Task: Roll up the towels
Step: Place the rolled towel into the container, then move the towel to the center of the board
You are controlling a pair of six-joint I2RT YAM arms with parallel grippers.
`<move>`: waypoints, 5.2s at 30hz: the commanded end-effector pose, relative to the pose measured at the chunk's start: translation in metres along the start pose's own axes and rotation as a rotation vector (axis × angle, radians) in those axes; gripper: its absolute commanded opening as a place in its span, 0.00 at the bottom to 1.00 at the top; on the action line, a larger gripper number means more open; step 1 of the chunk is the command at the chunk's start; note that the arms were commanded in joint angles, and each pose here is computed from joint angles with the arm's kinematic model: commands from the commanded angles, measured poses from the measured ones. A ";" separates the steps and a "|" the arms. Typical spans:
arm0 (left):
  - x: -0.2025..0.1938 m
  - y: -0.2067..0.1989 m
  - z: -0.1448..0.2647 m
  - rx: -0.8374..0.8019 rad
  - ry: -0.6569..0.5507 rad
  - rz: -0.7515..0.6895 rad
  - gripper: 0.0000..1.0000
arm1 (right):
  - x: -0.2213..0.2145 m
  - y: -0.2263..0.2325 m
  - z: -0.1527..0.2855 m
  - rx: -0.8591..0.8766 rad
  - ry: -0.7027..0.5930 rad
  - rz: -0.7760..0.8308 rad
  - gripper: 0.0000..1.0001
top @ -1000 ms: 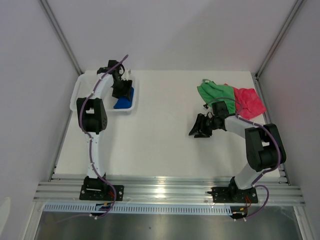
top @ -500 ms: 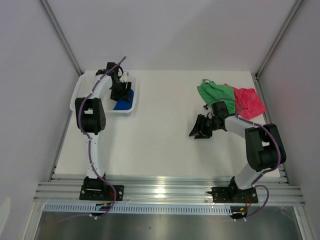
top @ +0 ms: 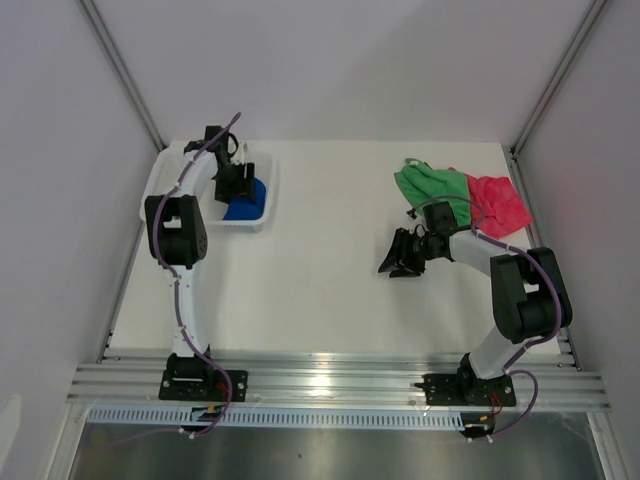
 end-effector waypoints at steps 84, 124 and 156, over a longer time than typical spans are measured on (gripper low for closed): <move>-0.141 -0.163 0.264 0.188 -0.603 -0.807 1.00 | 0.133 0.004 0.134 -0.571 -0.745 0.165 0.63; -0.185 -0.099 0.233 0.337 -0.565 -0.397 1.00 | 0.060 0.240 0.071 -0.033 -0.410 0.932 0.00; -0.191 -0.123 0.218 0.132 -0.441 -0.476 0.97 | 0.079 0.023 0.067 -0.503 -0.449 0.142 0.66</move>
Point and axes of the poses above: each gripper's point midway between its finger pads, its own z axis back along the fingers, its own y axis along the line the jaws close on, x = y × z, the point moved 5 cm from there along z, back along the fingers, and after that the axes turned 15 degrees about -z, right-handed, at the moved point
